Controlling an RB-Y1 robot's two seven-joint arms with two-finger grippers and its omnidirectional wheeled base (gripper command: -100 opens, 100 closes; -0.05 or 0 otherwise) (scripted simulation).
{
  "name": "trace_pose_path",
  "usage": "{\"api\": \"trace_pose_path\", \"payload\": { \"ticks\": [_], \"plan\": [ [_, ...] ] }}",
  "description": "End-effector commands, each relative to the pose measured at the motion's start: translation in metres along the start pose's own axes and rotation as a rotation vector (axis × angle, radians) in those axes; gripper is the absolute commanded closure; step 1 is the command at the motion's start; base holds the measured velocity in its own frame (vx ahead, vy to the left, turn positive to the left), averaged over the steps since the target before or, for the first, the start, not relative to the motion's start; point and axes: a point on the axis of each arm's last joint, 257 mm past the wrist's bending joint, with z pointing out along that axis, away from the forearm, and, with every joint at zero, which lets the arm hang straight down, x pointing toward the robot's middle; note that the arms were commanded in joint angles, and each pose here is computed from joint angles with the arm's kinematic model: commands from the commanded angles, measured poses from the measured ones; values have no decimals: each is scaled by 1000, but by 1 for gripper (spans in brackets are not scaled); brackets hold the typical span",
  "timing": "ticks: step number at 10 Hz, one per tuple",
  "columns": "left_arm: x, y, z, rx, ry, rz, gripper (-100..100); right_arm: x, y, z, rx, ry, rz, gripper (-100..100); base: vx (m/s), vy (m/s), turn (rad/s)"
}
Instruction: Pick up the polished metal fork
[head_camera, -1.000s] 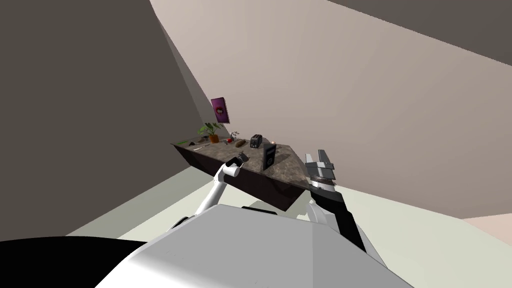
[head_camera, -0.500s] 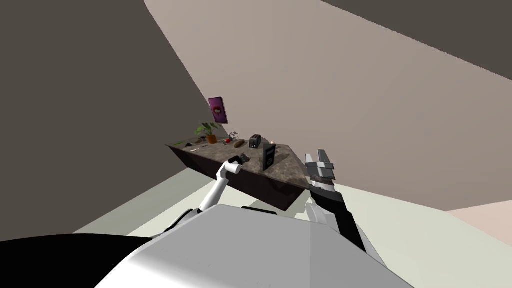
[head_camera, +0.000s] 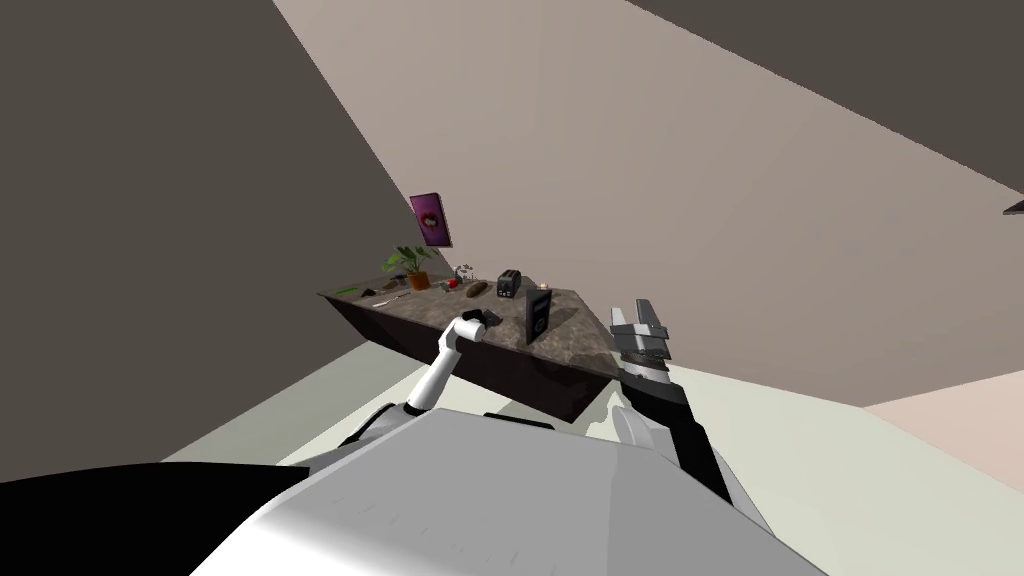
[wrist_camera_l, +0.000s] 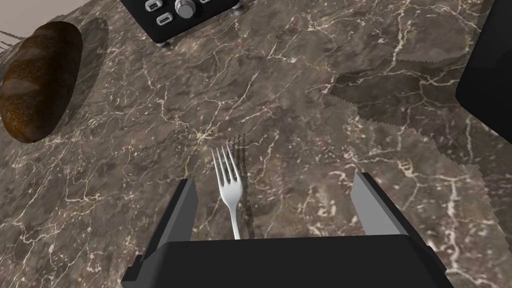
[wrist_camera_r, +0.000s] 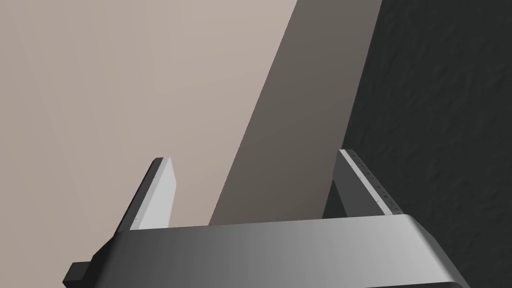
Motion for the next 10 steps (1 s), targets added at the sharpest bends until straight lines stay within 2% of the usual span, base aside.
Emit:
{"api": "trace_pose_path", "payload": {
  "ticks": [1,2,3,4,5,6,7,8,9,10],
  "plan": [
    [-9,3,3,-17,-46,-30,-100,0,0,0,0,0,0,0,30,37,-35],
    [-12,4,7,-31,-78,-67,-100,0,0,0,0,0,0,0,38,38,-76],
    [-17,6,7,-37,-101,-70,-100,0,0,0,0,0,0,0,30,39,-42],
    [-21,7,11,-47,-133,-108,-100,0,0,0,0,0,0,0,37,42,-57],
    [-26,8,10,-53,-155,-108,-100,0,0,0,0,0,0,0,36,45,-38],
    [-31,9,13,-62,-194,-144,-100,0,0,0,0,0,0,0,35,48,-70],
    [-35,11,12,-65,-210,-144,-100,0,0,0,0,0,0,0,27,41,-34],
    [-42,12,14,-73,-253,-177,-100,0,0,0,0,0,0,0,40,31,-54],
    [-44,12,13,-75,-263,-177,-100,0,0,0,0,0,0,0,33,38,-30],
    [-51,13,14,-81,-308,-207,-100,0,0,0,0,0,0,0,36,52,-58]
  ]
}}
